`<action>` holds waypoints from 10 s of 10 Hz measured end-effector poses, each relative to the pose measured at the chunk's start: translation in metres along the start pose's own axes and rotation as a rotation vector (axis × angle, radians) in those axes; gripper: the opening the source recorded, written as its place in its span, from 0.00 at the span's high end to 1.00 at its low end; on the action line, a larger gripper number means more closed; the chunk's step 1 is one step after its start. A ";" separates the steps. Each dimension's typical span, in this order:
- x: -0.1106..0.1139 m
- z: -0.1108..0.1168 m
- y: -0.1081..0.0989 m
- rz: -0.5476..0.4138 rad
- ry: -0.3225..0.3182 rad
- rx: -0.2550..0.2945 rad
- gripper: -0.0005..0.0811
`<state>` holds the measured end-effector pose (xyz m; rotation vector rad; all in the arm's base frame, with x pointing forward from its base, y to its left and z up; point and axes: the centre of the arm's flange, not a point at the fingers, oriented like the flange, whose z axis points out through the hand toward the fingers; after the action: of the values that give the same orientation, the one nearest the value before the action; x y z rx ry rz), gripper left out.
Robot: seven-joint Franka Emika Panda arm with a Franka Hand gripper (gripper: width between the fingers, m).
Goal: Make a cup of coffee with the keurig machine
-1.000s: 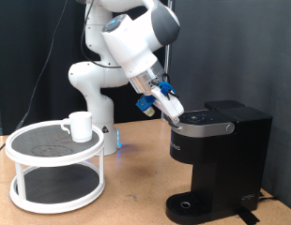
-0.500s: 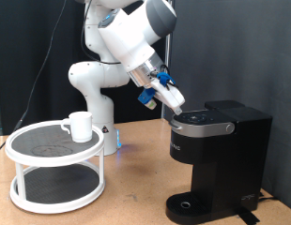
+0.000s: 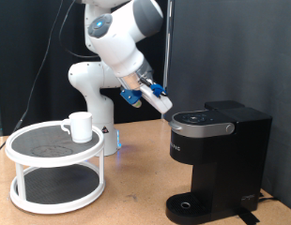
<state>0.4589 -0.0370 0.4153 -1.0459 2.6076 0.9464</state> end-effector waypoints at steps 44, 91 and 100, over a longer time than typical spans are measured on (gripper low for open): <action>0.285 -0.163 0.016 0.013 -0.197 0.032 0.50; 0.192 -0.029 0.006 0.261 -0.295 0.170 0.99; 0.144 -0.005 -0.032 0.291 -0.255 0.212 0.99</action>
<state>0.3746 -0.1379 0.3489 -0.4691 2.6107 0.7740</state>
